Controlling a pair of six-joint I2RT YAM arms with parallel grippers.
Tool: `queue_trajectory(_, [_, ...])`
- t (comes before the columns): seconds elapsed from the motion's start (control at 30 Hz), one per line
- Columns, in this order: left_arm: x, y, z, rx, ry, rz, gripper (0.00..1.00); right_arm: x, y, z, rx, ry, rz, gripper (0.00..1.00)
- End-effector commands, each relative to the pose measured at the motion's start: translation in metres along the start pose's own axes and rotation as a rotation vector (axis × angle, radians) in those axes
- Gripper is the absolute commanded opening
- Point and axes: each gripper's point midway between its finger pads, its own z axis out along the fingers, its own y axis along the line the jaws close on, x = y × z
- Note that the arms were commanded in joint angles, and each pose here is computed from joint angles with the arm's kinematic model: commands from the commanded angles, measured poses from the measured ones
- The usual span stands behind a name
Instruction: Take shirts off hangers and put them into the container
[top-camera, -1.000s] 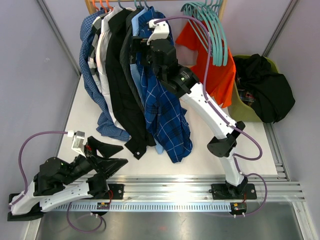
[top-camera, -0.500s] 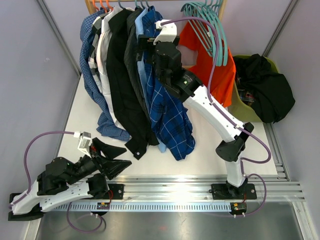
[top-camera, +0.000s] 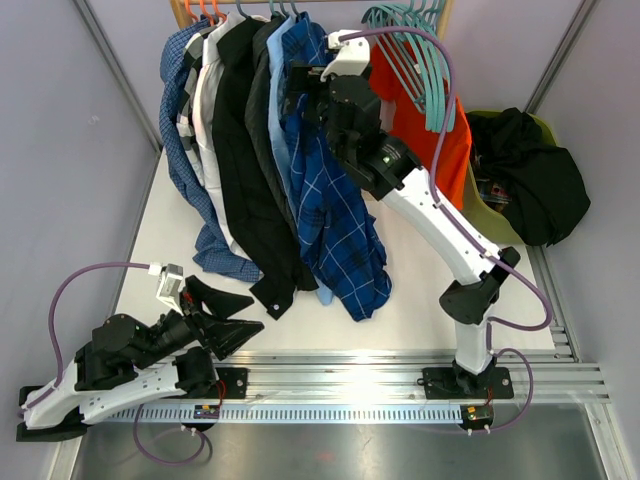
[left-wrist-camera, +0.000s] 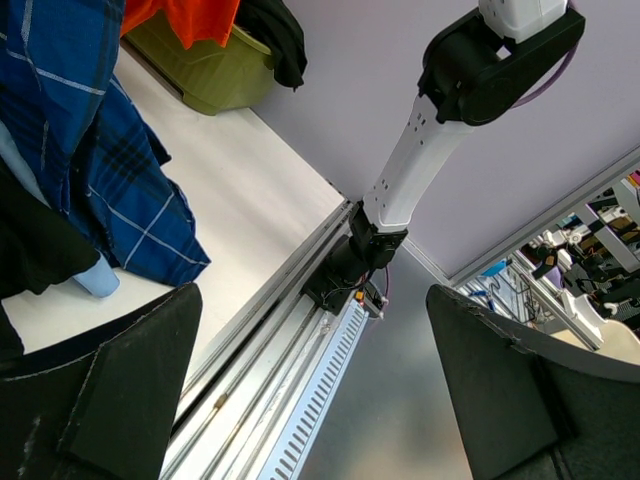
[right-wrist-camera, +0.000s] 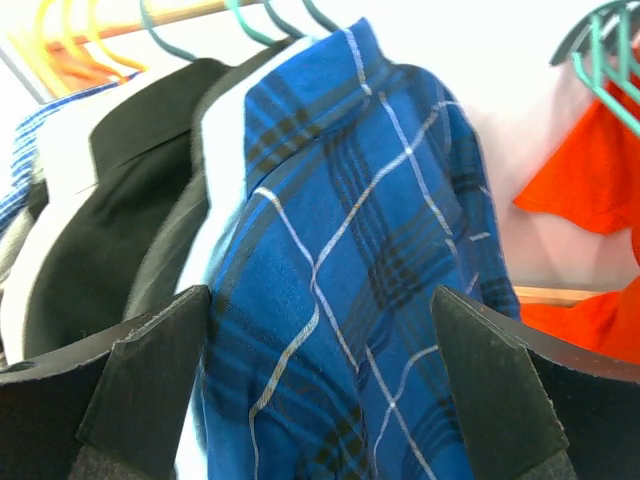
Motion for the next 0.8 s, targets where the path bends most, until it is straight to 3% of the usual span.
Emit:
queue_trajectory(0.0, [-0.027,-0.020,-0.031,0.141,-0.139,-0.039,0.99,-0.031,-0.014,-0.003,0.022,-0.050,0.062,0.98])
queue_trajectory(0.6, [-0.026,-0.019,-0.031,0.135,-0.132,-0.037,0.99,0.023,-0.052,0.029,0.014,0.180,0.008,0.93])
queue_trajectory(0.77, [-0.024,-0.019,-0.030,0.134,-0.127,-0.041,0.99,0.034,-0.073,0.026,0.078,0.214,-0.078,0.84])
